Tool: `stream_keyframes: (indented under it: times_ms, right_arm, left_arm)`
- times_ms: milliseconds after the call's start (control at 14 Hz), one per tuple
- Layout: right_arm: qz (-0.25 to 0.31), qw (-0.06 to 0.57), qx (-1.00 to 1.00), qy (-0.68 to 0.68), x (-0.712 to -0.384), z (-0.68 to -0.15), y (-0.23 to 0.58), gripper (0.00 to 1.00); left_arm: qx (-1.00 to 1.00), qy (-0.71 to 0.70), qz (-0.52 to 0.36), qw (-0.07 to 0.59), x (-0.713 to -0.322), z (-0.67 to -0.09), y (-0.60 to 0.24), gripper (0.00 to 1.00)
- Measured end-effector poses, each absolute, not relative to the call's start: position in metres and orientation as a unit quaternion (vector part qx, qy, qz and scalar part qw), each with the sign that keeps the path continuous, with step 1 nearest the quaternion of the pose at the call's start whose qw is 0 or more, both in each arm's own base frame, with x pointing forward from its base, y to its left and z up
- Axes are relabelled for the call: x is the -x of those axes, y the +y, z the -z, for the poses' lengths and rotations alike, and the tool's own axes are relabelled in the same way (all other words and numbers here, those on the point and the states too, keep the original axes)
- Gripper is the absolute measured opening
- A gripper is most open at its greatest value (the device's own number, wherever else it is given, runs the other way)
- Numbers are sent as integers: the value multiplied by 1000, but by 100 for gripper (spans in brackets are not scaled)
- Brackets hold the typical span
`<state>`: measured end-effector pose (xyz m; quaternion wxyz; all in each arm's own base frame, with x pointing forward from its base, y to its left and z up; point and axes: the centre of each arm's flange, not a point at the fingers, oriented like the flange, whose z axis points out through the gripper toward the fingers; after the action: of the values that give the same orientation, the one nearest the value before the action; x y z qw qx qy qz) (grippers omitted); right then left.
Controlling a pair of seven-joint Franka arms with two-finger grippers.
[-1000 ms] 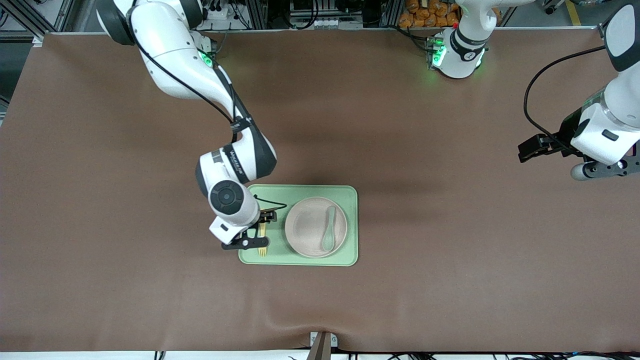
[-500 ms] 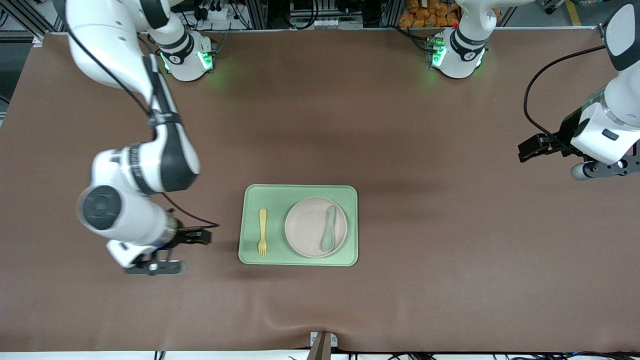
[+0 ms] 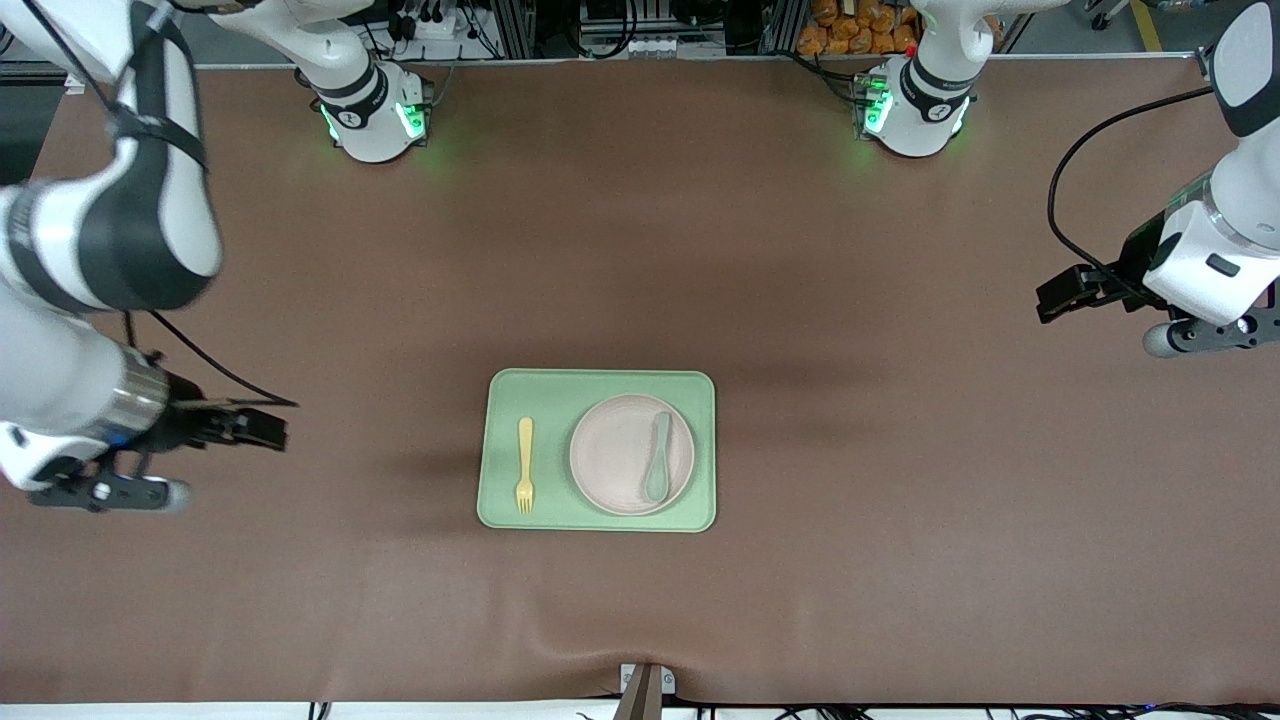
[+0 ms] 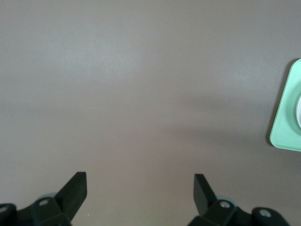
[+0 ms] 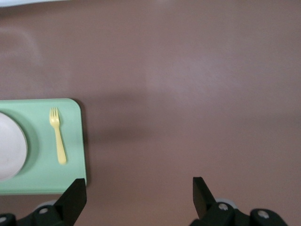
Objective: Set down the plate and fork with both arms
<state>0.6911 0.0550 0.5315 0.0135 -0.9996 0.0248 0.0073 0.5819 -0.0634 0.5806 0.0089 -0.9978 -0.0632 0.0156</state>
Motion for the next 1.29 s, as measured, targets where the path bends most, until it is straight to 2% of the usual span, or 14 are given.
stream_keyframes:
  times_ms: [357,714,1286]
  right_arm:
    - [-21,23,999,44,-655,-582,10,100]
    - [-24,26,998,52,-643,-596,-2,100]
    - [-17,48,997,65,-608,-629,-29,100]
  left_arm:
    - [998,-63,-17,-7,-580,-583,-68,100]
    - [998,-63,-17,-8,-580,-583,-69,100]
    - [999,-25,-20,-8,-574,-588,-78,100]
